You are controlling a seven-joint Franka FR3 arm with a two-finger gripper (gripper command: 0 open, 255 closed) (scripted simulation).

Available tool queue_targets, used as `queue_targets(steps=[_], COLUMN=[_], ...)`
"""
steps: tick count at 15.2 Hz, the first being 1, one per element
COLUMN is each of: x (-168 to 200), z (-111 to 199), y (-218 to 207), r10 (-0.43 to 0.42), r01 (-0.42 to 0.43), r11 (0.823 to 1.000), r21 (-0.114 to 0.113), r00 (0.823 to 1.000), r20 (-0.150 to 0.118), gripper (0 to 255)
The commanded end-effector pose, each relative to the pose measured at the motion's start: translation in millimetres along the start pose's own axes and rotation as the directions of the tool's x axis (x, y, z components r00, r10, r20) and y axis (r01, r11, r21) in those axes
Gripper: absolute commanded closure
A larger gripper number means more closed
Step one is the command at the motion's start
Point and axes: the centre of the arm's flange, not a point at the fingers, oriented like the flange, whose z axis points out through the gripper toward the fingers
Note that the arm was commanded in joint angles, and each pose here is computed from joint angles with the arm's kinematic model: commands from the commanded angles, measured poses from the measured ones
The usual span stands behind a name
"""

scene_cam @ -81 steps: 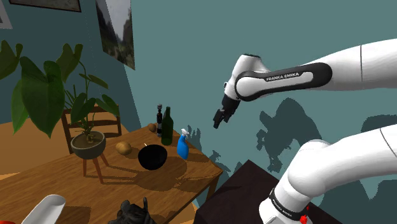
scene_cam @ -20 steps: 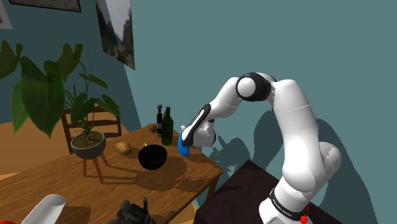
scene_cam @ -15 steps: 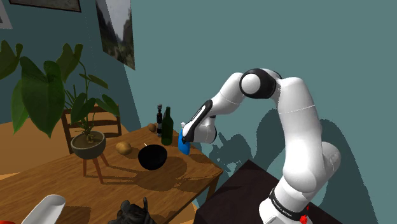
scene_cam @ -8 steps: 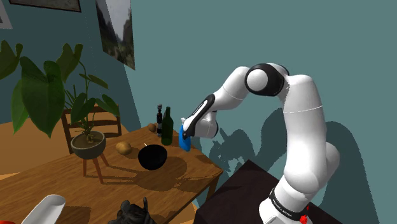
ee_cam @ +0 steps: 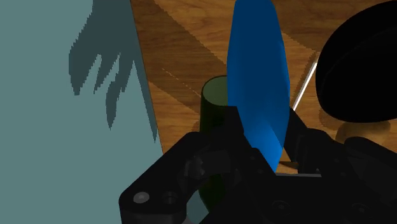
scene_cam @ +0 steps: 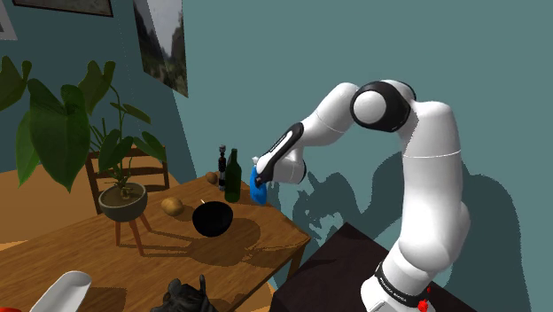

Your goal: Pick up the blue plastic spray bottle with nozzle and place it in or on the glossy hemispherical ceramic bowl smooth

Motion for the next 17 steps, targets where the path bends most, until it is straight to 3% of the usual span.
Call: queue_targets(steps=[1,7,17], x=[4.7,17.4,45.4], z=[-11.1,-36.3,-16.1], y=[0.0,0.0,-127.4], r10=[0.0,0.0,0.0], r01=[0.0,0.0,0.0], r11=[1.0,1.0,1.0], r21=[0.0,0.0,0.0], r00=[1.0,1.0,1.0], r20=[0.0,0.0,0.0], gripper=[255,255,255])
